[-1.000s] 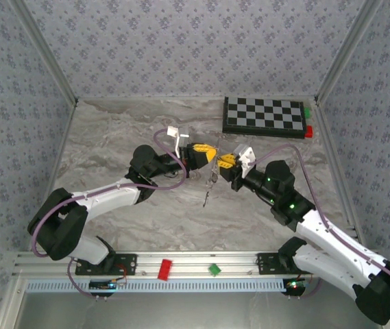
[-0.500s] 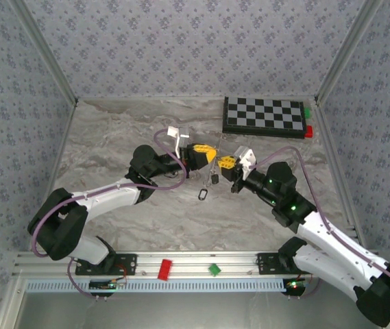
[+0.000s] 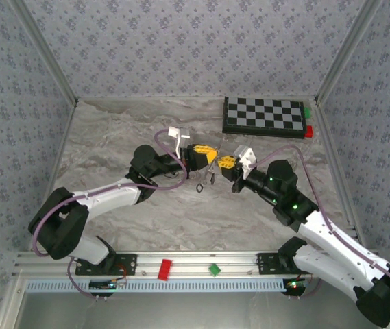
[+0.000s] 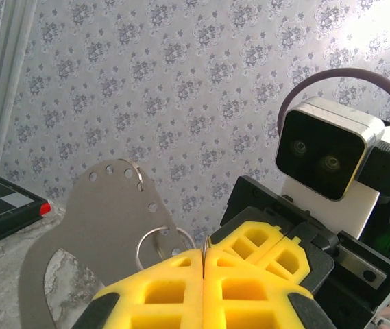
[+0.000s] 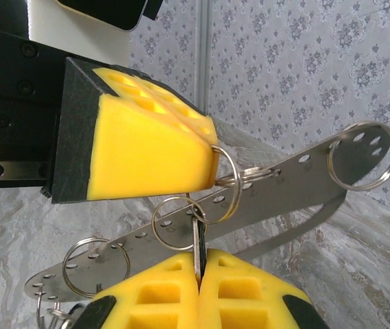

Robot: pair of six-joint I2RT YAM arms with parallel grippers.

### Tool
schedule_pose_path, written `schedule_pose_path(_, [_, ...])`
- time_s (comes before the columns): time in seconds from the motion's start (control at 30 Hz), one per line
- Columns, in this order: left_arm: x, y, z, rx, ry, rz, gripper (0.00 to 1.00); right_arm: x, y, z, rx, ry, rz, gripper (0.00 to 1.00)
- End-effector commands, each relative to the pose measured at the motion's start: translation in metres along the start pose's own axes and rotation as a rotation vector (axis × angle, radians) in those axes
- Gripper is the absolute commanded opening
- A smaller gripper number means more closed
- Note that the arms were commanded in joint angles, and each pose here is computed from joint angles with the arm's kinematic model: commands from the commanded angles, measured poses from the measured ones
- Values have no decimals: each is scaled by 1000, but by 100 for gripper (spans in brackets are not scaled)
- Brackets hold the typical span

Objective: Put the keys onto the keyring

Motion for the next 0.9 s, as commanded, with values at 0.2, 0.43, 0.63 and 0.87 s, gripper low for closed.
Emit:
schedule_pose_path(0.2, [-7,2,4,8,-45,25,0,-11,26,-10,-49,-29,-30,0])
schedule_pose_path(0.43, [-7,4,0,1,-34,37,0,-18,20,-19,-27,-62,-19,0])
schedule_pose_path(0.63, [-8,-1,5,42,-51,27,0,-22,24,-21,-28,-66,-18,0])
schedule_pose_path(0.87, [-11,-9,12,91,-59,38,0,-22,30,-19,-17,-41,-29,0])
Point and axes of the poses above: each hand's point on the last joint's axis, 136 mm out from that joint toward the fingers, its own z axis out along the fingers, its own x axis along the line the jaws close on, y = z × x, the point moved 3 cm from there along -z, back along the fingers, and after that the axes turned 15 degrees about -z, right-handed, at the moved point
